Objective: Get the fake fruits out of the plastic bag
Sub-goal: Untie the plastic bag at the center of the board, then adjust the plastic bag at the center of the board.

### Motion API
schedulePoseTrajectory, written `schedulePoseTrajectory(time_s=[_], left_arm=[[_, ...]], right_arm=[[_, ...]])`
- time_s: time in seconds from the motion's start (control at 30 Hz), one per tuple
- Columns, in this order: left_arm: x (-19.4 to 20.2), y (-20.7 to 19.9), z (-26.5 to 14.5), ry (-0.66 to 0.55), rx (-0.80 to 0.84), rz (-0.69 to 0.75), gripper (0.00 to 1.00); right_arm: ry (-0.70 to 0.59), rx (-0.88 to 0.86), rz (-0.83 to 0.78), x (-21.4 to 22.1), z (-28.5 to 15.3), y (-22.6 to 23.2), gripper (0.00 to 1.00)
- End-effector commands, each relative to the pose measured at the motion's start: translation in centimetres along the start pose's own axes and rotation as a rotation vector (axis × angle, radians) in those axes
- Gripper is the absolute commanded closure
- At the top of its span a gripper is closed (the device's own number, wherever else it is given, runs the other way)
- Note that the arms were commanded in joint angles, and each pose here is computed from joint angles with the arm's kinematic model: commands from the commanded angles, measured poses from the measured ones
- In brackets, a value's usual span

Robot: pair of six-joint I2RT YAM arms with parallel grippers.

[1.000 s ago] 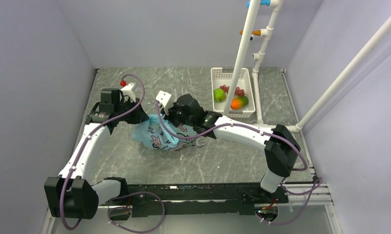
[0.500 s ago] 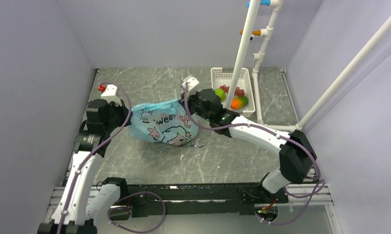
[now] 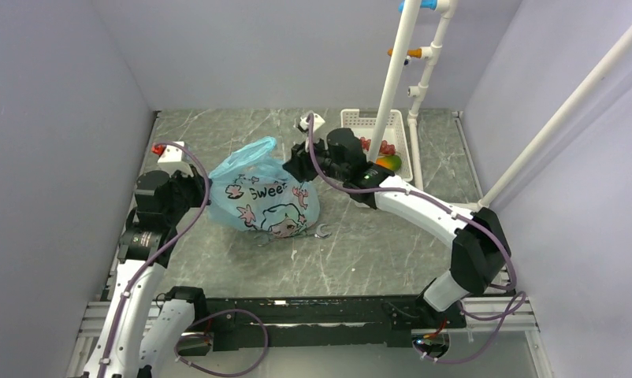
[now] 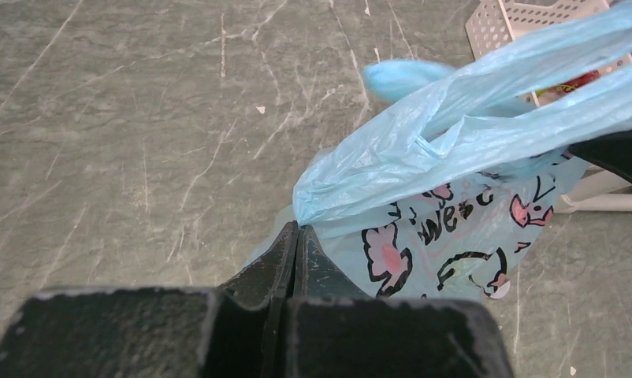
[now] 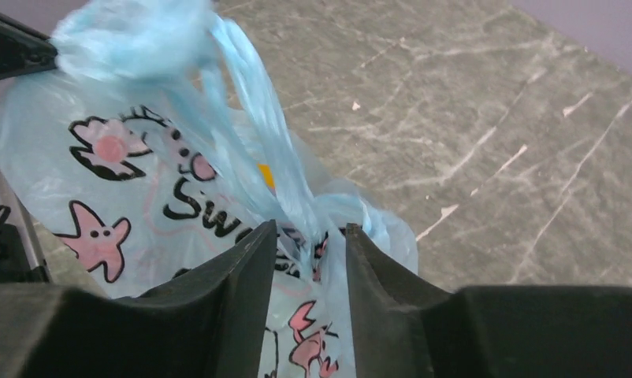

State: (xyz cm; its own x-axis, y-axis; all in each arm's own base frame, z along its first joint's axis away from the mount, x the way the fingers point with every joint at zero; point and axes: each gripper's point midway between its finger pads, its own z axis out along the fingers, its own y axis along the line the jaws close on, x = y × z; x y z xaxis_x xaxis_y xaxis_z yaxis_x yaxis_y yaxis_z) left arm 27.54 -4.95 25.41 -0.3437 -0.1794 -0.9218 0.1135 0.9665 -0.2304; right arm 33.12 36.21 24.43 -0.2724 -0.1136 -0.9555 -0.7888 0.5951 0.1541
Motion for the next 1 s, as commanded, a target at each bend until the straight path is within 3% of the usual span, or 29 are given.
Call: schedulePoseTrajectory(time_s=[0.0,0.2,0.63,0.7,0.73,0.77,0.8,0.83,0.97], left_arm=[[-2.0,-1.1,-0.3,-0.076,0.056,0.011,1.00],[-2.2,-1.4,-0.7,-0.098,0.069,0.018,1.00],[-2.0,-1.8,-0.7,-0.092,0.084,0.024,1.00],[-1.9,-1.8,-0.6,-0.084,0.087,0.025,1.00],[-1.9,-1.8,-0.6,-0.080,0.087,0.027,1.00],[-1.9,-1.8,-0.6,-0.076,0.085,0.026,0.97],[-1.9,-1.8,-0.6,-0.077,0.082,0.024,0.92],[-1.9,-1.8,-0.7,-0.083,0.080,0.024,0.83],[-2.1,-2.9,-1.0,-0.106,0.137,0.048,0.43]], right_arm=[[-0.019,-0.029,-0.010,-3.8,0.1,1.7,0.51],[0.082,-0.055,-0.034,-2.8,2.1,1.7,0.35],[0.145,-0.148,-0.082,-1.3,6.2,3.9,0.26],[0.128,-0.121,-0.082,-1.5,6.5,3.9,0.35],[0.110,-0.081,-0.077,-1.8,6.5,3.4,0.46],[0.089,-0.053,-0.075,-2.2,6.3,3.1,0.62],[0.057,-0.026,-0.055,-2.9,6.0,2.9,0.84],[0.027,-0.012,-0.038,-3.5,5.6,2.8,0.99],[-0.066,-0.089,-0.009,-5.9,3.8,4.8,1.00]])
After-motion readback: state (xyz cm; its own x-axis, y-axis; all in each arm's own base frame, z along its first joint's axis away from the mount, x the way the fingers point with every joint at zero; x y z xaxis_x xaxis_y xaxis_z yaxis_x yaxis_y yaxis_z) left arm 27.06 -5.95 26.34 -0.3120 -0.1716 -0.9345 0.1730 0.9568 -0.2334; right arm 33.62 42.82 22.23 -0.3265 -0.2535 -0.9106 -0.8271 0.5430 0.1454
